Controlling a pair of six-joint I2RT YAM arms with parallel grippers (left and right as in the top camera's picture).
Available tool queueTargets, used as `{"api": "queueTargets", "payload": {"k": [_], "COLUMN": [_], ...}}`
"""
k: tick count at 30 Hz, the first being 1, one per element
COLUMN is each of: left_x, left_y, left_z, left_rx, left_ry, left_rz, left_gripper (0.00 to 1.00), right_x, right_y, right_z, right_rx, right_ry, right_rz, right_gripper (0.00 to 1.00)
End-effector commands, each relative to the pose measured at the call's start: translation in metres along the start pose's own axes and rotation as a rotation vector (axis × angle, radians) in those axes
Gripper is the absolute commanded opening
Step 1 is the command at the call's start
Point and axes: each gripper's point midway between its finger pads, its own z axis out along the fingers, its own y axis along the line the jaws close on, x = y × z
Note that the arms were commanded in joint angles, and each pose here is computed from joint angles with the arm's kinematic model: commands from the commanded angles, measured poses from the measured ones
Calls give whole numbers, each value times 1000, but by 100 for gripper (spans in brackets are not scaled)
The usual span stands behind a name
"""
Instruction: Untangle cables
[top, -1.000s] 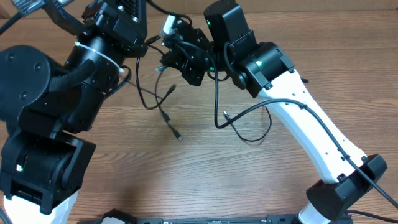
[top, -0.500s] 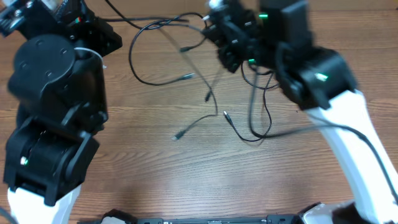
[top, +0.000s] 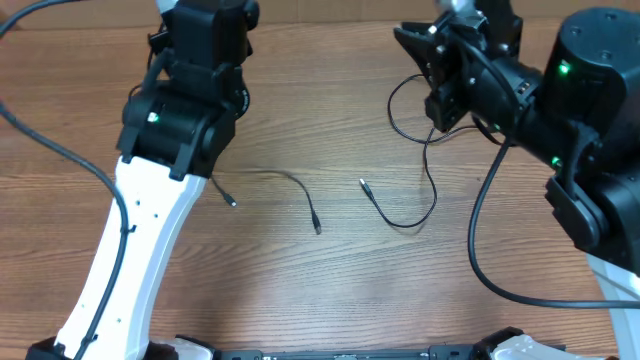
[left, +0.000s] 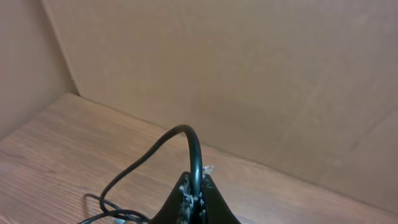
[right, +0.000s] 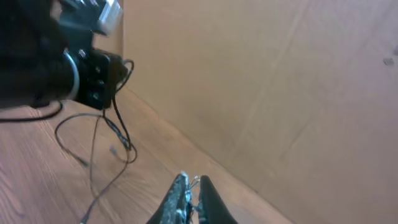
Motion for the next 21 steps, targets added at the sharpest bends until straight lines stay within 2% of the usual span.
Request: {"api": "queueTargets", "payload": {"k": [1,2,6,10,11,12,13,16,21], "left_x": [-24,-25,-28,-17,-12,-8,-6,-12,-54], "left_y": [-19,-26,-49,-48,-45,-43,-40,-30,-19], "left_z": [-36,-45,-87,-107,-107,-106,-105,-100,-138], "left_rx": [195,262,532,607,598,587,569,508,563], "left_ry": [-25,-13,33,94,113,128,135,102,0], "left_rz": [-59,-64,-39,-16,-8,-2,3,-6,-106], "left_gripper": [4,4,7,19,42,83,99,99,100], "right_x": [14,19,41,55,57,58,60,74,129], "right_y": [-15,-17,-35,-46,-48,-49,-50,-49,-41], "right_z": [11,14,24,23,22,21,21,23,61], "right_rx": [49,52,127,172,175,178,180,170,131], "right_ry": [59,76,161,215,220,225,233,283,430], "right_rz": [25,29,46,57,59,62,65,78,276], "right_gripper": [69,91,93,93,93,94,95,95,95]}}
